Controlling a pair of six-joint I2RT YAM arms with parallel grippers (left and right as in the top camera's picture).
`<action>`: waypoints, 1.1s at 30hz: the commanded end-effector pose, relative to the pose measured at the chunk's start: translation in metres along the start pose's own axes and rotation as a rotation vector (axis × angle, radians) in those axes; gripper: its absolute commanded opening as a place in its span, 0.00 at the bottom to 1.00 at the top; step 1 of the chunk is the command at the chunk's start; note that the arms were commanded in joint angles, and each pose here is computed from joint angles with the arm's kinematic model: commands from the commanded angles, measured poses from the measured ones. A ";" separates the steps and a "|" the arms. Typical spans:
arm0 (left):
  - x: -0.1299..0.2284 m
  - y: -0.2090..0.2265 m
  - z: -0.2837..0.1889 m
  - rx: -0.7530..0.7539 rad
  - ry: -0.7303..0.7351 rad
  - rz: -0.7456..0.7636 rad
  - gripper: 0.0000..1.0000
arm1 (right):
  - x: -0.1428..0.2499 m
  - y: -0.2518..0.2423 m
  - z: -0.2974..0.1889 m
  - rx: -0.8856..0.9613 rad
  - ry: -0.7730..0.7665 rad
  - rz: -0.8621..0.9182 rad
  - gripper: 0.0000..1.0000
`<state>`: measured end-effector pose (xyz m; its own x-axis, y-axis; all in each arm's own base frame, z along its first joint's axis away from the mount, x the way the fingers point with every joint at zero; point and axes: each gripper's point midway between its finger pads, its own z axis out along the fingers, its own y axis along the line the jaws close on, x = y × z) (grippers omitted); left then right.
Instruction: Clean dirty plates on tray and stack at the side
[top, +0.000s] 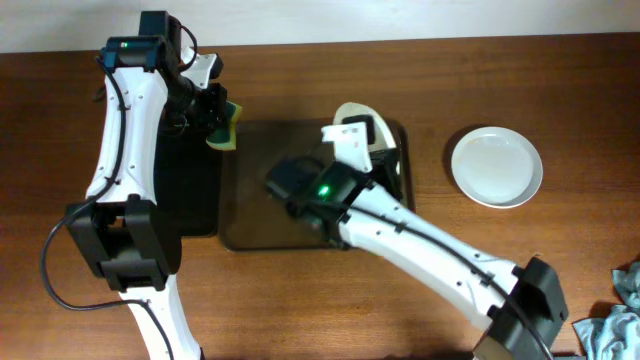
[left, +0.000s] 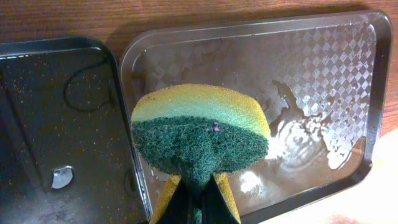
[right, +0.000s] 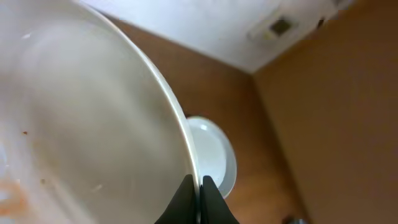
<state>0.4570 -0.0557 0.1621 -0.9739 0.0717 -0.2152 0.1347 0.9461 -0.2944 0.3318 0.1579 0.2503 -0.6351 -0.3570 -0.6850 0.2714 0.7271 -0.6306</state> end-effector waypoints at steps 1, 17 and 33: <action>-0.003 0.000 -0.007 -0.009 -0.020 0.025 0.01 | -0.016 -0.010 -0.008 0.068 -0.106 0.019 0.04; -0.003 0.000 -0.006 -0.009 -0.021 0.025 0.01 | 0.165 -0.174 0.237 -0.080 0.898 0.799 0.04; 0.054 0.094 -0.090 -0.204 -0.020 -0.265 0.01 | 0.087 -0.076 0.167 -0.586 0.744 0.606 0.95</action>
<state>0.4079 0.0371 0.2039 -0.9784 -0.1303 -0.1607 -0.0968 0.9747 -0.2013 0.3742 -0.0550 0.1755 -0.7992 0.5124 -0.3144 0.5009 0.8567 0.1230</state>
